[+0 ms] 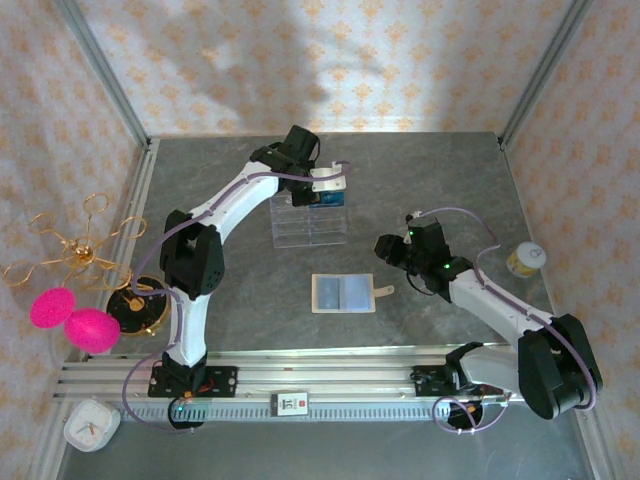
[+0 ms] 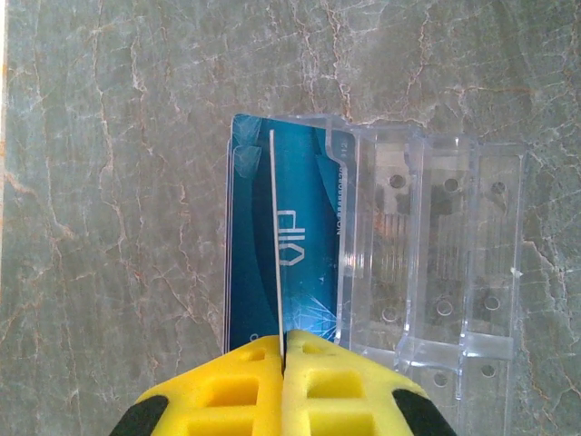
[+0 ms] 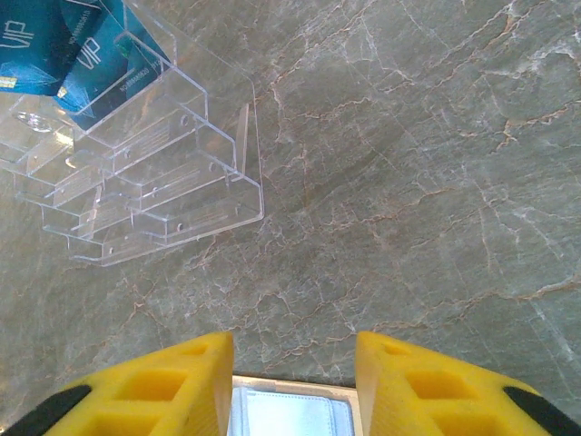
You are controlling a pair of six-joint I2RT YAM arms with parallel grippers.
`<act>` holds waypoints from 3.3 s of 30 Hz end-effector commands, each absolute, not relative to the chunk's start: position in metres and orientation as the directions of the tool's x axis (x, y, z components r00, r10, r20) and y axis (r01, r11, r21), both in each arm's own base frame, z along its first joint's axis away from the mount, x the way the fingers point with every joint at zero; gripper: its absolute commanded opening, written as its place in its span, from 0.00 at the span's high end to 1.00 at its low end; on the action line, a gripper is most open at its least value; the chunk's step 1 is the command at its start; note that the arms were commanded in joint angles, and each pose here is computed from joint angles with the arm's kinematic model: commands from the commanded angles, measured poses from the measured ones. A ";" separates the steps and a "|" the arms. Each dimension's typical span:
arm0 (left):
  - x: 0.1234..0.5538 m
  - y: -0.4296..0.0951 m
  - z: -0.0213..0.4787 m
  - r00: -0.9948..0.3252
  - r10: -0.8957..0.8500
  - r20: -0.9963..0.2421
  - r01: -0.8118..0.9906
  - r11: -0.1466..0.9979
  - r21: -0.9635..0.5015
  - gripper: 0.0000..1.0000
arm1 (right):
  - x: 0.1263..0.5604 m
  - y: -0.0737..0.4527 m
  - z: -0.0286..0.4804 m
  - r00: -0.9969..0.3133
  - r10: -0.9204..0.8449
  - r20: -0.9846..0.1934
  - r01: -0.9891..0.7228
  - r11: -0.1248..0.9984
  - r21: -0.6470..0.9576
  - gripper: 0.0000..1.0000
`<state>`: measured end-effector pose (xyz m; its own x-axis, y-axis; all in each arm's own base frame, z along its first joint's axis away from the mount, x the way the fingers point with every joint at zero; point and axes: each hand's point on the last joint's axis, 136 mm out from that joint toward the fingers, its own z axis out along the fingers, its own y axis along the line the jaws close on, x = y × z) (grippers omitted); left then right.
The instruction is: Take the credit cards out of the card holder
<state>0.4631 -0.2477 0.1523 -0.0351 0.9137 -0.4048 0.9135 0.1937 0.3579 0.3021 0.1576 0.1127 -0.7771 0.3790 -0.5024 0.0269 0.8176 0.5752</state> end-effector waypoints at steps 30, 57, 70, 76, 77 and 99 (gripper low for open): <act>0.488 -0.256 0.350 -0.025 0.497 -0.867 0.628 0.683 0.373 0.60 | 0.297 0.197 0.115 -0.813 0.229 -0.535 -0.140 0.815 0.562 0.54; 0.297 -0.217 0.178 -0.587 -0.377 -0.717 0.293 0.726 -0.622 0.59 | 0.223 0.288 0.018 -0.770 -0.321 -0.551 -0.397 0.917 0.021 0.59; 0.266 -0.220 0.119 -0.685 -0.331 -0.649 0.257 0.724 -0.640 0.76 | 0.215 0.305 0.041 -0.778 -0.103 -0.620 -0.331 0.906 0.264 1.00; 0.255 -0.241 0.101 -0.735 -0.291 -0.612 0.279 0.693 -0.665 0.95 | 0.211 0.314 0.059 -0.777 0.018 -0.630 -0.320 0.850 0.418 1.00; 0.254 -0.245 0.098 -0.741 -0.283 -0.609 0.283 0.690 -0.666 0.98 | 0.211 0.314 0.059 -0.778 0.024 -0.628 -0.316 0.849 0.424 1.00; 0.222 -0.341 0.026 -0.885 0.111 -0.451 0.385 0.719 -0.578 1.00 | 0.209 0.232 0.113 -0.656 0.292 -0.696 -0.163 0.846 0.508 0.59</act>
<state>0.2397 -0.3392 0.0548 -0.8564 -0.0067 -0.5162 0.3691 0.6912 -0.6213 0.2052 0.2440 0.1043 -0.6875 0.2308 -0.6885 -0.2105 0.8441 0.4931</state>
